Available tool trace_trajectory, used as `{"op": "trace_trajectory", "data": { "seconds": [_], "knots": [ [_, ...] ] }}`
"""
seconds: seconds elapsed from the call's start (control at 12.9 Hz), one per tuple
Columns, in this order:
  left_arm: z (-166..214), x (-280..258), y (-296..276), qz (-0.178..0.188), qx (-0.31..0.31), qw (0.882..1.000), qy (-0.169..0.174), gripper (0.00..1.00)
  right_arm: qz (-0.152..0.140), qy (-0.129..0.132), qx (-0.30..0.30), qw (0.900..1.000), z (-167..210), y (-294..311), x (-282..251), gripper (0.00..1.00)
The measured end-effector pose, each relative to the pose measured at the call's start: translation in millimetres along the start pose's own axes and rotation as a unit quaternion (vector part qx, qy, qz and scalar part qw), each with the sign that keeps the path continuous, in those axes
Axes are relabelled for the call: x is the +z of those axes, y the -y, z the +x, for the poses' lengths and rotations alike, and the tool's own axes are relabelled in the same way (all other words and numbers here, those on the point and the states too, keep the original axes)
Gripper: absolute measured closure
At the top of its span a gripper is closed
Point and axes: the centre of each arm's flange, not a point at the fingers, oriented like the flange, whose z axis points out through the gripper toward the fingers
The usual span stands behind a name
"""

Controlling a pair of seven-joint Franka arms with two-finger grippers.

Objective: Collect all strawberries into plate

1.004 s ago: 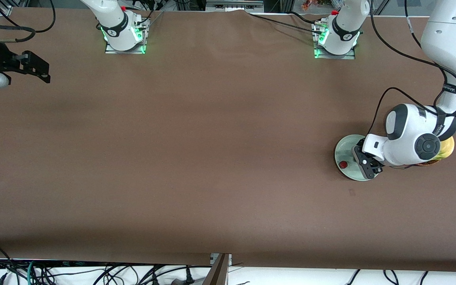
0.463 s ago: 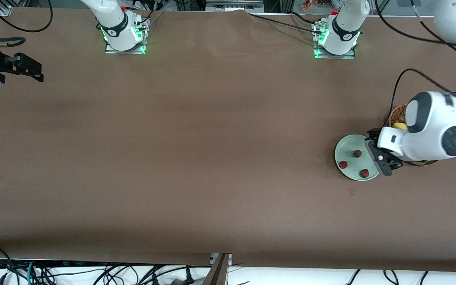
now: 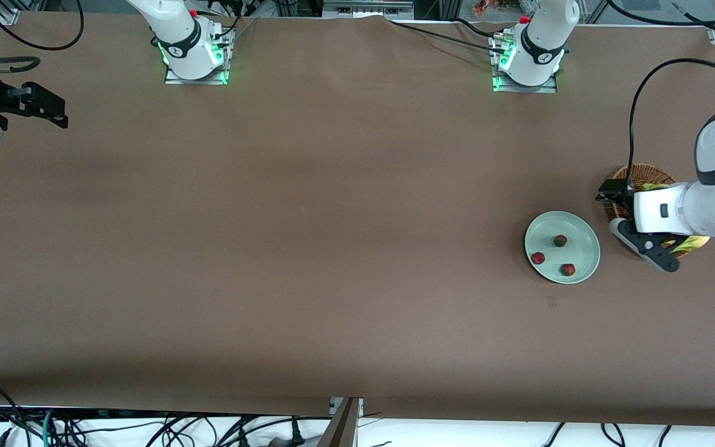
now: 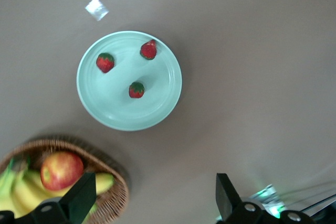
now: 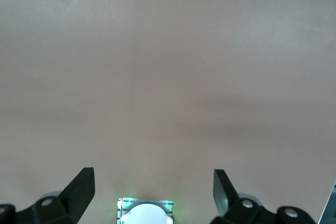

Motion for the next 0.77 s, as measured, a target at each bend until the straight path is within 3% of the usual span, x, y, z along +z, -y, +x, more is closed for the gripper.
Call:
{"op": "trace_trajectory", "data": {
  "seconds": [0.23, 0.39, 0.54, 0.77],
  "knots": [
    [-21, -68, -35, 0.038, -0.075, 0.995, -0.044, 0.00, 0.000, 0.000, 0.000, 1.000, 0, 0, 0, 0.00],
    [-55, -108, -51, 0.061, -0.149, 0.983, -0.094, 0.00, 0.000, 0.000, 0.000, 1.000, 0, 0, 0, 0.00],
    [-89, -116, -64, 0.069, -0.237, 0.961, -0.126, 0.00, 0.000, 0.000, 0.000, 1.000, 0, 0, 0, 0.00],
    [-102, -101, -73, 0.066, -0.274, 0.951, -0.127, 0.00, 0.000, 0.000, 0.000, 1.000, 0, 0, 0, 0.00]
  ]
}}
